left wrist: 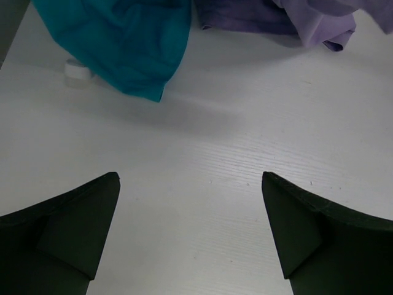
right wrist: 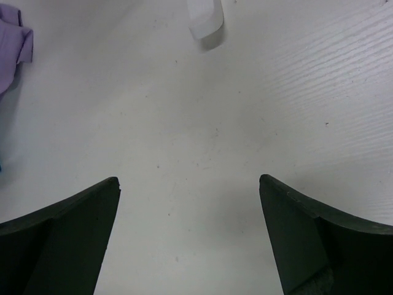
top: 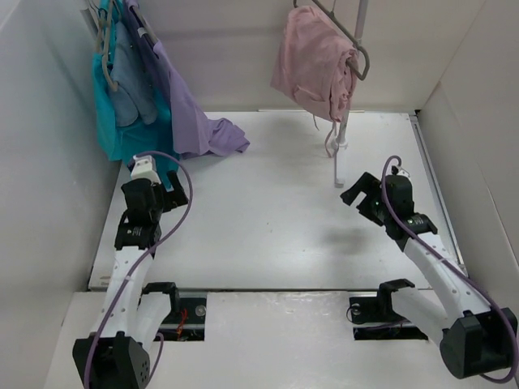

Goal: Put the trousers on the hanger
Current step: Reset both arms

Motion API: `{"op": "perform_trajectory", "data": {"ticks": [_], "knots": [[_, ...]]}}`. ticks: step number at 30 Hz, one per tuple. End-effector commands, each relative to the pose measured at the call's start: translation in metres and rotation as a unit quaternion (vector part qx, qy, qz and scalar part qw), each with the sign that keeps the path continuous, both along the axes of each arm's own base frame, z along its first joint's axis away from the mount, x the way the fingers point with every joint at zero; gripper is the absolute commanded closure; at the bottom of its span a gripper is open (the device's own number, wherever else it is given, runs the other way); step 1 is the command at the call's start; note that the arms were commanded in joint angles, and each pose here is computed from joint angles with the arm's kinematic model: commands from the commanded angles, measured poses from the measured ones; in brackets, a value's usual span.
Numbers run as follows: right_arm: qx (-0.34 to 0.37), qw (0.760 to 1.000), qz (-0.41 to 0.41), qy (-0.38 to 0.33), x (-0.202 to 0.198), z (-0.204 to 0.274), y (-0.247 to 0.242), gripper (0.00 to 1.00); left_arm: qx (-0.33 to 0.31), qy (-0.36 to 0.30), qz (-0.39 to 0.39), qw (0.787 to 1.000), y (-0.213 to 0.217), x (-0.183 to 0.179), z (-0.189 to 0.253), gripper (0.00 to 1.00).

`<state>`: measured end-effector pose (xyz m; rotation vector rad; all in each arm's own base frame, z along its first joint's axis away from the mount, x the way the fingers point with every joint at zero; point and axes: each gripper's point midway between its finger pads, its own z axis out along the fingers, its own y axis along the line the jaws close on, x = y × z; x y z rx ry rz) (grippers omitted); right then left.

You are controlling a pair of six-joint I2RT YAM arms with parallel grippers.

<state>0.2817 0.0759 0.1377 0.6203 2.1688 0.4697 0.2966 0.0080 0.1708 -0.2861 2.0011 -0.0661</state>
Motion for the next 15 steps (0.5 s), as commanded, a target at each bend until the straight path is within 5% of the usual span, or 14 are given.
{"op": "perform_trajectory", "data": {"ticks": [1, 15], "knots": [[-0.003, 0.999, 0.003, -0.036, 0.015, 0.025, 0.0, 0.0, -0.011, -0.052, 0.037, 0.998, 0.01, 0.002, 0.014, 0.0], [-0.005, 0.998, -0.004, -0.062, 0.011, 0.03, -0.005, 0.0, -0.002, -0.139, 0.033, 0.99, 0.01, -0.018, 0.034, 0.0]]}}
